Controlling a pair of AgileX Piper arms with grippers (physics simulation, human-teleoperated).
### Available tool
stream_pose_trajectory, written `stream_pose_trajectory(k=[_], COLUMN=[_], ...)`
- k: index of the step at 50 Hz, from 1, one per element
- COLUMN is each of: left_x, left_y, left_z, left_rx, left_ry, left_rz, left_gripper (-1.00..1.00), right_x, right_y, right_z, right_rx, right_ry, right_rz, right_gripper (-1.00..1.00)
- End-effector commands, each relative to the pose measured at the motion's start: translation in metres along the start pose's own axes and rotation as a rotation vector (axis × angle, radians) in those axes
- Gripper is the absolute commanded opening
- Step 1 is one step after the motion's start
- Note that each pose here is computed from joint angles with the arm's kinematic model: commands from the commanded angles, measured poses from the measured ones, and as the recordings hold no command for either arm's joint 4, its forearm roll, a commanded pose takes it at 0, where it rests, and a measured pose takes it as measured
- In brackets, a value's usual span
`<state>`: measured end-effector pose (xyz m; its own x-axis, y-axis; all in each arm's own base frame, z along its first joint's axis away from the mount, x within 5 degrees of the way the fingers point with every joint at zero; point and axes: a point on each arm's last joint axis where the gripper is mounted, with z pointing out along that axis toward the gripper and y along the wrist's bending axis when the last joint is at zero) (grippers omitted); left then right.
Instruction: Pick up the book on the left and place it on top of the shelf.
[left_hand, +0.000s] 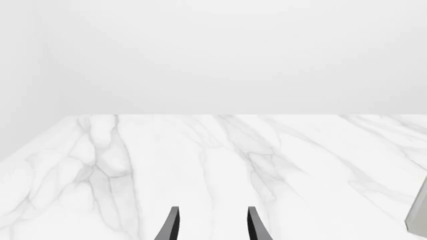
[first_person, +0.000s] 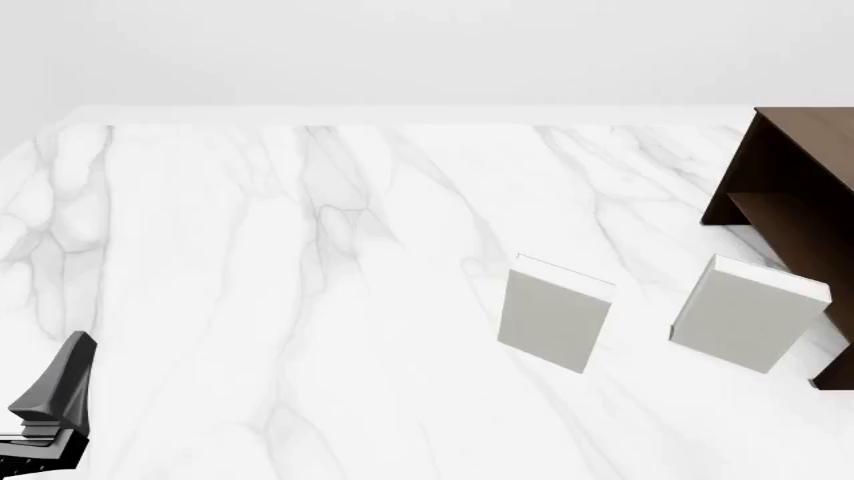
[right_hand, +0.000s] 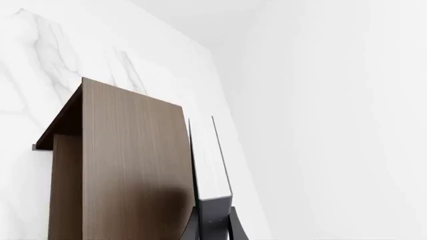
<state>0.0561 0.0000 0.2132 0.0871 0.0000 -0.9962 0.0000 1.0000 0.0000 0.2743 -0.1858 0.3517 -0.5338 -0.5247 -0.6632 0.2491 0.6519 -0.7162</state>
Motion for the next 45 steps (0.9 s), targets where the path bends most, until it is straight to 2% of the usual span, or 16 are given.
stream_pose_trajectory(k=[1,19,29,30,45], left_x=[0.0,0.0,0.0,0.0,0.0], left_y=[0.0,0.0,0.0,0.0,0.0], left_z=[0.0,0.0,0.0,0.0,0.0], left_rx=[0.0,0.0,0.0,0.0,0.0], left_ry=[0.0,0.0,0.0,0.0,0.0], left_rz=[0.0,0.0,0.0,0.0,0.0], left_gripper=[1.0,1.0,1.0,1.0,1.0], right_x=[0.002,0.012,0.015,0.012,0.009], right_y=[-0.002,0.003,0.012,0.014,0.021], right_z=[0.0,0.009,0.011,0.01,-0.008], right_rx=[0.018,0.008,-0.027,-0.042,-0.052], right_ry=[-0.004,0.02,0.036,0.036,0.021], right_rz=[0.009,0.01,0.026,0.04,0.065], right_gripper=[-1.0,-1.0,-1.0,1.0,1.0])
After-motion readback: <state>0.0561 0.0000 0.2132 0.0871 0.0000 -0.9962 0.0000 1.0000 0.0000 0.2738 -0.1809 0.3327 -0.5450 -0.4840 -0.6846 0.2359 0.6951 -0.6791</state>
